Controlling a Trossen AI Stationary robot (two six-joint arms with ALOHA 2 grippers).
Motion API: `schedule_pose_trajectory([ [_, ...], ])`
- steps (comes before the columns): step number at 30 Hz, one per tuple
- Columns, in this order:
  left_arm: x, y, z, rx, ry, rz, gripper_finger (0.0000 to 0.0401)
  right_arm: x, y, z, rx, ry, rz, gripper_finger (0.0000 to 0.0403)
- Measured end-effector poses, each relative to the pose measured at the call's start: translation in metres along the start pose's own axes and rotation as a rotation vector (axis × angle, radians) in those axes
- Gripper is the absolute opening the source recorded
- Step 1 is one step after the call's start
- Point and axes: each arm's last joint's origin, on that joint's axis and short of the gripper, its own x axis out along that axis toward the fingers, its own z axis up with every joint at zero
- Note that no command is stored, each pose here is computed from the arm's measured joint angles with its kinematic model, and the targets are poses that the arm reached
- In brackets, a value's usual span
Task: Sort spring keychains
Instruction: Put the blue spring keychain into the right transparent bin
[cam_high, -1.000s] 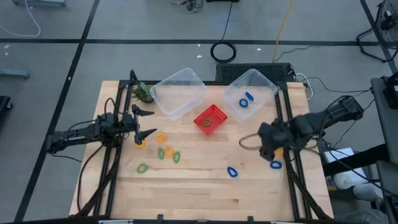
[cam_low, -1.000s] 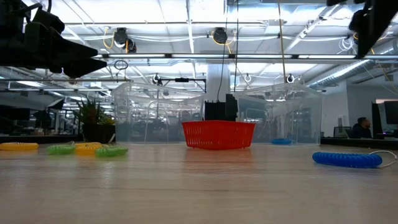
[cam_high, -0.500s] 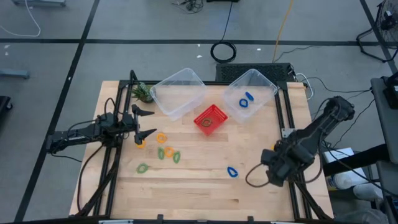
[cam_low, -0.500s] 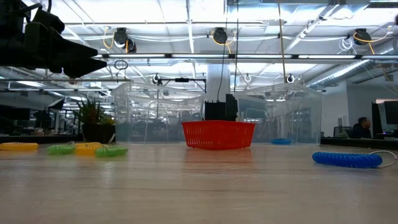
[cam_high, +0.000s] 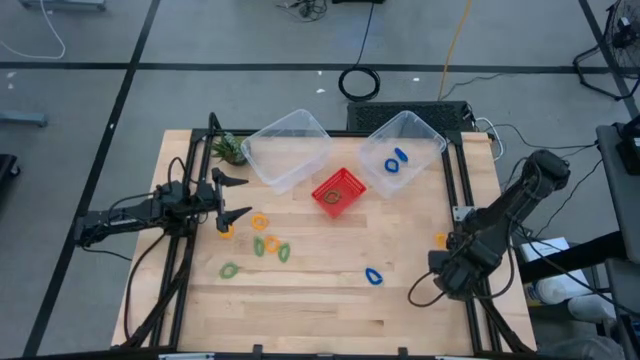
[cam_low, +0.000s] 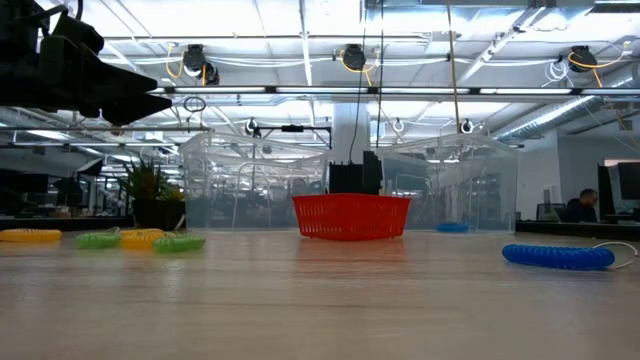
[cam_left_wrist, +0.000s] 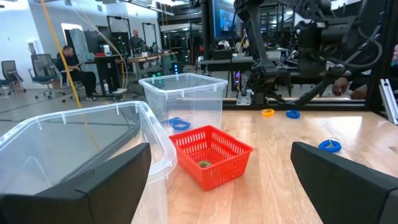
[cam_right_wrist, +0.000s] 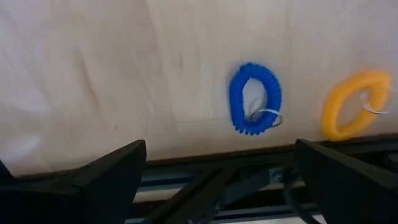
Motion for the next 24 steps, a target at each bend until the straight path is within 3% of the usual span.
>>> schedule_pose_trajectory([
  [10,0.000,0.000,0.000,0.000,0.000,0.000,0.0395,0.023,-0.006,0.000,-0.081,-0.032,0.045,0.0393],
  [24,0.000,0.000,0.000,0.000,0.000,0.000,0.0395,0.052,-0.014,0.006,-0.027,-0.075,0.101,0.0393],
])
